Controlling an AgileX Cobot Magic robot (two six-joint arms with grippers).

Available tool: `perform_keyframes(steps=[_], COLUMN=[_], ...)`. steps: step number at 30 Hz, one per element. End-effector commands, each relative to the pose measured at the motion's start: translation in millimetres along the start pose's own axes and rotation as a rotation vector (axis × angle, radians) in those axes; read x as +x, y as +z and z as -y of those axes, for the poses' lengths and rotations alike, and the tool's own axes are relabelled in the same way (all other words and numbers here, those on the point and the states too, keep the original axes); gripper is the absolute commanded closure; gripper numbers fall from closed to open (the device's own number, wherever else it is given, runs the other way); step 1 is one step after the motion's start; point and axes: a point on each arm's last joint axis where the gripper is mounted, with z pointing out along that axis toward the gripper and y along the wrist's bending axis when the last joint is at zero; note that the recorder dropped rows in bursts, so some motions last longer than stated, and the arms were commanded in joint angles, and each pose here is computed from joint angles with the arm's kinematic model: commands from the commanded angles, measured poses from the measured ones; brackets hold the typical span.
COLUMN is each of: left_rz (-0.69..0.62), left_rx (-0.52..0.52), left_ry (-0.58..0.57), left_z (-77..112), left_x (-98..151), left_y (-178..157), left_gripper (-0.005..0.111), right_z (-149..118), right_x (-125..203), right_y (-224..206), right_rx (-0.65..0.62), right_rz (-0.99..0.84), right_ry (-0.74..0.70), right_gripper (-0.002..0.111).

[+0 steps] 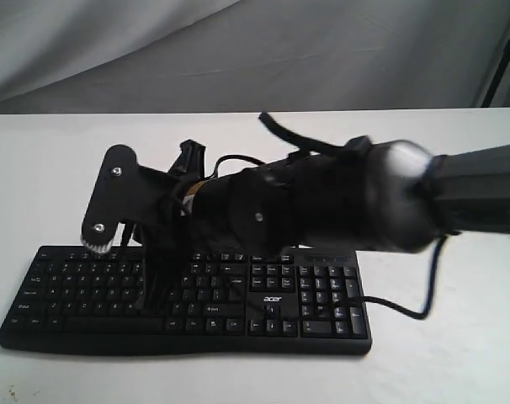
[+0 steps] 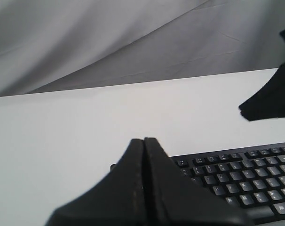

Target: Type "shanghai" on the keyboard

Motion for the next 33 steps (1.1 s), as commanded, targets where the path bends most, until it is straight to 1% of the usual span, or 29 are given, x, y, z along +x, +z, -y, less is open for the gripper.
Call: perform_keyframes(steps=[1, 2, 3, 6, 9, 12, 16, 19, 21, 24, 25, 28, 30, 32, 33], left_rz=[0.004, 0.004, 0.004, 0.004, 0.004, 0.004, 0.004, 0.004, 0.004, 0.004, 0.004, 0.004, 0.004, 0.004, 0.004], left_rx=[0.004, 0.004, 0.004, 0.004, 0.004, 0.004, 0.004, 0.004, 0.004, 0.004, 0.004, 0.004, 0.004, 0.004, 0.004], left_ry=[-0.001, -0.001, -0.001, -0.001, -0.001, -0.001, -0.001, -0.001, -0.001, -0.001, -0.001, -0.001, -0.001, -0.001, -0.001], left_z=[0.2, 0.2, 0.2, 0.2, 0.2, 0.2, 0.2, 0.2, 0.2, 0.2, 0.2, 0.2, 0.2, 0.2, 0.2], left_x=[0.8, 0.8, 0.8, 0.8, 0.8, 0.8, 0.8, 0.8, 0.8, 0.8, 0.8, 0.8, 0.8, 0.8, 0.8], left_y=[0.1, 0.1, 0.1, 0.1, 0.1, 0.1, 0.1, 0.1, 0.1, 0.1, 0.1, 0.1, 0.1, 0.1, 0.1], left_gripper=[0.107, 0.107, 0.107, 0.107, 0.107, 0.107, 0.107, 0.107, 0.107, 0.107, 0.107, 0.107, 0.107, 0.107, 0.107], right_z=[-6.4, -10.9, -12.7, -21.1, -26.7, -25.3, -28.0, -29.4, -30.0, -31.0, -29.6, -25.9, -21.7, -20.6, -22.3], right_x=[7.9, 13.4, 15.7, 27.2, 34.9, 34.8, 35.1, 32.7, 32.1, 36.4, 38.1, 48.5, 64.3, 79.3, 94.2], right_y=[-51.4, -68.7, -74.1, -89.8, -92.2, -92.1, -92.7, -103.6, -118.7, -147.9, -160.8, -189.3, -210.4, -227.0, -242.7], right_rx=[0.021, 0.024, 0.023, 0.021, 0.012, 0.033, 0.014, 0.013, 0.027, 0.090, 0.146, 0.228, 0.298, 0.353, 0.392], right_rz=[0.019, 0.025, 0.025, 0.015, 0.000, 0.014, 0.004, 0.021, 0.048, 0.116, 0.166, 0.220, 0.231, 0.237, 0.228], right_ry=[0.026, 0.110, 0.134, 0.139, 0.167, 0.167, 0.165, 0.160, 0.159, 0.160, 0.161, 0.180, 0.230, 0.308, 0.371], right_gripper=[0.108, 0.108, 0.108, 0.108, 0.108, 0.108, 0.108, 0.108, 0.108, 0.108, 0.108, 0.108, 0.108, 0.108, 0.108])
